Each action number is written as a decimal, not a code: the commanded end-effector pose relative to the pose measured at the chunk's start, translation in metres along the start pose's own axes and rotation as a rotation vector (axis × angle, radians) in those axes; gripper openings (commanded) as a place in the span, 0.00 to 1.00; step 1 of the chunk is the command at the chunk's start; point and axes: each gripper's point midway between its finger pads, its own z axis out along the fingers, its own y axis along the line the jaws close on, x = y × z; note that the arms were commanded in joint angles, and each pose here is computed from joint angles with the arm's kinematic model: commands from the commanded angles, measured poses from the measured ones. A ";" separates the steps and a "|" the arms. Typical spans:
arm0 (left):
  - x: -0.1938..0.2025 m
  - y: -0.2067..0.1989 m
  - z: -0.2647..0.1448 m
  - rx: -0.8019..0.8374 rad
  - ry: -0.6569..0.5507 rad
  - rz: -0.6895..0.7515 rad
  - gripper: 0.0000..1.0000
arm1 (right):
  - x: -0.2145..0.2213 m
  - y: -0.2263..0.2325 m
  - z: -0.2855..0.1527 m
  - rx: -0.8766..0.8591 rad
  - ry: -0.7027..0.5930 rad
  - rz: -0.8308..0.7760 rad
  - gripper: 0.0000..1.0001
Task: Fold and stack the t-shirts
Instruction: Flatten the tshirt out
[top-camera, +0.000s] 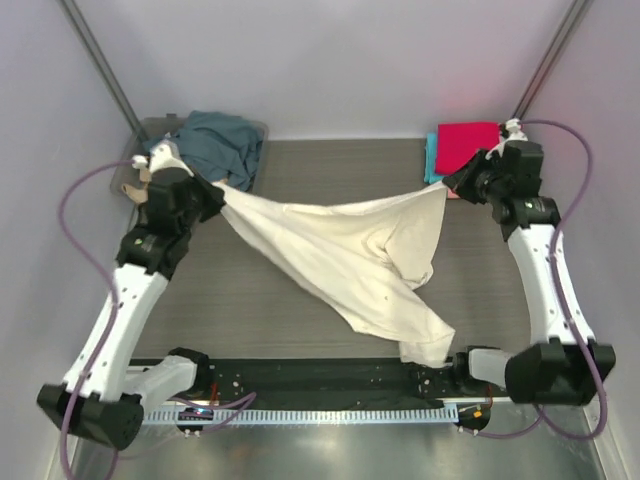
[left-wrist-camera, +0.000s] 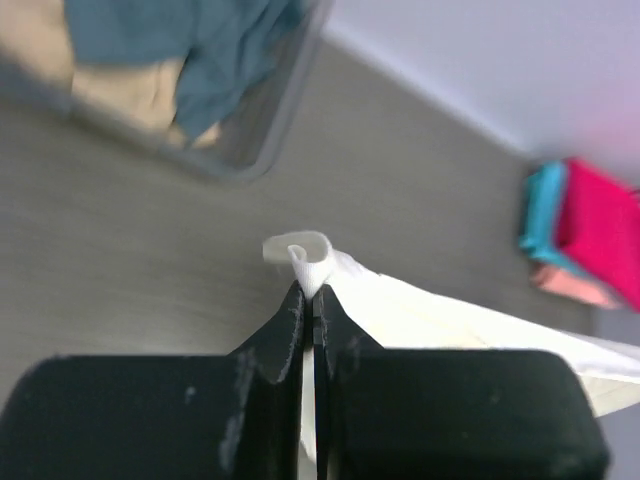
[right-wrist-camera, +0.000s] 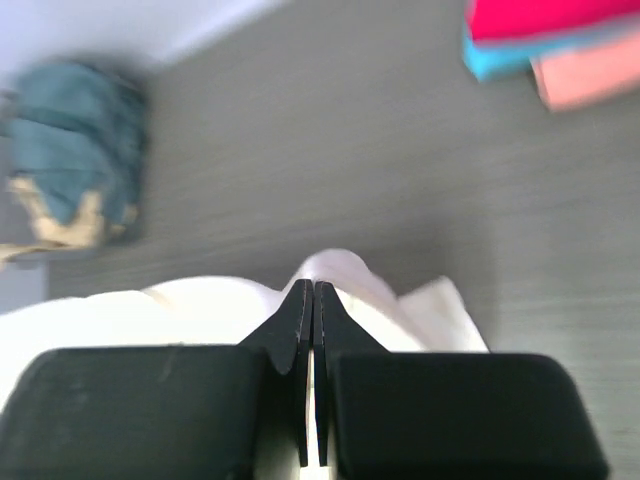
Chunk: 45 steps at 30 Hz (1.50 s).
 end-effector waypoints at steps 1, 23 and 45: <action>-0.064 -0.025 -0.069 0.093 -0.141 0.100 0.00 | -0.059 0.073 -0.091 -0.228 -0.244 -0.090 0.01; -0.207 -0.108 -0.393 0.747 -0.876 0.310 0.00 | -0.084 0.085 -0.459 -0.196 -1.138 -0.140 0.01; -0.073 -0.177 0.172 0.534 0.123 0.373 0.20 | -0.076 -0.107 0.014 0.643 -0.288 -0.104 0.01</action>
